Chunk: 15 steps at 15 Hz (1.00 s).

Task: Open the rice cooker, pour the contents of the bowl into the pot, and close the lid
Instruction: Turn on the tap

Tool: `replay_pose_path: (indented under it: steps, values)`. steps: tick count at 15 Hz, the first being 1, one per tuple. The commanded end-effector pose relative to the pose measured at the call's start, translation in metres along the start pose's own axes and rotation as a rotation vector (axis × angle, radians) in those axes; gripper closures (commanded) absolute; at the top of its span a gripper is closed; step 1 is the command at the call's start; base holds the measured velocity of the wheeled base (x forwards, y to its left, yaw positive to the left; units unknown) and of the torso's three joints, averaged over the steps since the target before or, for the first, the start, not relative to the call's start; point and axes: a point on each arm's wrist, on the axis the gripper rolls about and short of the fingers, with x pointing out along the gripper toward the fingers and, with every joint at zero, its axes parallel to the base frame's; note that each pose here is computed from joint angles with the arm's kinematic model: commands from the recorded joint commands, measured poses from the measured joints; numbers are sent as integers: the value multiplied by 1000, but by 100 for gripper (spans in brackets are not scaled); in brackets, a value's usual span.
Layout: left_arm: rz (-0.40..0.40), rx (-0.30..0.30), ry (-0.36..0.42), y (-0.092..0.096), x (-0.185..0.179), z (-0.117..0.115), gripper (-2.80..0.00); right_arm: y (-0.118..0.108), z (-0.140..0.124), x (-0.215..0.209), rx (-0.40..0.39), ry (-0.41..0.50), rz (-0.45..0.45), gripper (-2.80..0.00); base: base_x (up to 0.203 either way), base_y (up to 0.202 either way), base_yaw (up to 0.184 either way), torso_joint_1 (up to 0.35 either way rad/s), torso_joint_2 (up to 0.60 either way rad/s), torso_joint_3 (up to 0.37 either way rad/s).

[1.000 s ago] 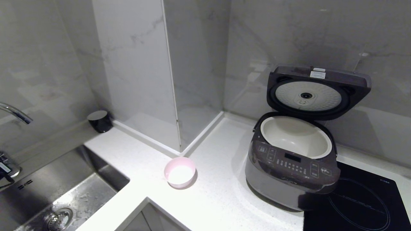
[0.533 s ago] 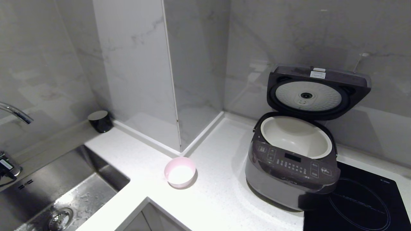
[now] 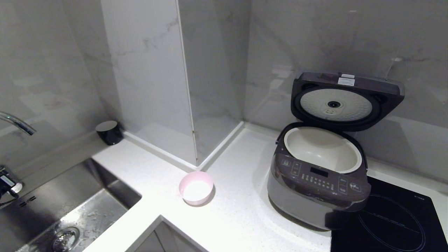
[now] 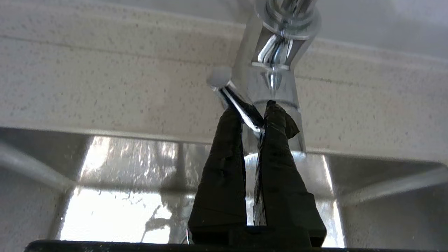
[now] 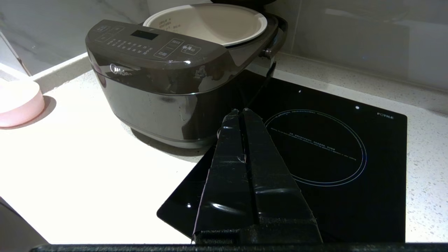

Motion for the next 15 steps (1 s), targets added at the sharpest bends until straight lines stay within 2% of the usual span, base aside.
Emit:
replay_pose_path:
  steps: [1,15]
  values:
    - [5,-1,2,1,-1,-1,0,0,0,0,0,0,0,0,0,0,0,0,0,0]
    - [5,1,1,2,1,-2,0,0,0,0,0,0,0,0,0,0,0,0,0,0]
